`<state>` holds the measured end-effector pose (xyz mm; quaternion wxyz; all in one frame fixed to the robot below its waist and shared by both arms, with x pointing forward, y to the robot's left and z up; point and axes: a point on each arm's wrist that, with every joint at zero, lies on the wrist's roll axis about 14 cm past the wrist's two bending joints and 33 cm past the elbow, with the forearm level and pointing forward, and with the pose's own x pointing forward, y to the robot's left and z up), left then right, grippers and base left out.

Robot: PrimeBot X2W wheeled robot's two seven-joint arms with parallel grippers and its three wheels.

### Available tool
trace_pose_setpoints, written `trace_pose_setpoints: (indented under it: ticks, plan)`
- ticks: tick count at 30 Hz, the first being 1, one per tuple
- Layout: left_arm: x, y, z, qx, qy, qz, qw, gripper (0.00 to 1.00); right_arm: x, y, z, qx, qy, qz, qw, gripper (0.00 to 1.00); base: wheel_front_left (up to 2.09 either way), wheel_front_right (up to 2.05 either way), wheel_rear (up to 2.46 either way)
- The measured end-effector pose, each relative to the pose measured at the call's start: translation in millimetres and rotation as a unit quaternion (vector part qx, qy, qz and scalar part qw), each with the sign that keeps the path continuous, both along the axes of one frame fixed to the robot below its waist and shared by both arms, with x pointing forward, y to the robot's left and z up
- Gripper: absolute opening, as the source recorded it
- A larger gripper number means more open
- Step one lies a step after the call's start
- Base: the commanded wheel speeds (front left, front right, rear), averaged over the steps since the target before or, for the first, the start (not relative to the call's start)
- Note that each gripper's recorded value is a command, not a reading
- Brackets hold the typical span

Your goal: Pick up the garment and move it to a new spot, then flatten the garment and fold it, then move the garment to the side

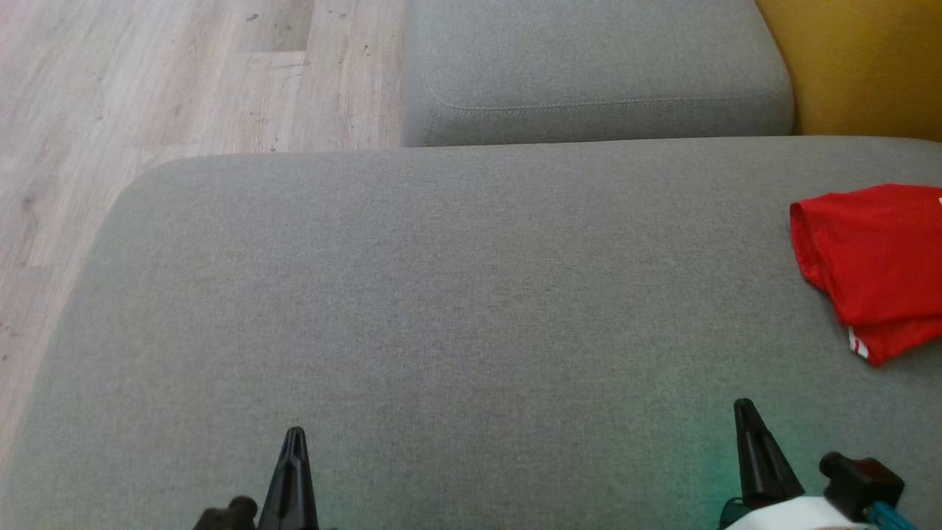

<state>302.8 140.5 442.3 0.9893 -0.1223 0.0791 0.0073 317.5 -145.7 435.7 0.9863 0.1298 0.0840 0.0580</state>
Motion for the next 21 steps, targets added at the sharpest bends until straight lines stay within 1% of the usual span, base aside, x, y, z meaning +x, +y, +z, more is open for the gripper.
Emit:
trace_pose_setpoints:
  ticks: [7,21]
  plan:
    - [7,6,1,-0.040,0.005,0.012,0.999,0.00,1,-4,-2,0.039,0.012,-0.017,0.999,0.00,0.00,0.00,0.00]
    - [13,10,-3,-0.128,0.025,0.028,0.991,0.00,8,-15,1,0.122,0.022,-0.054,0.991,0.00,0.00,0.00,0.00]
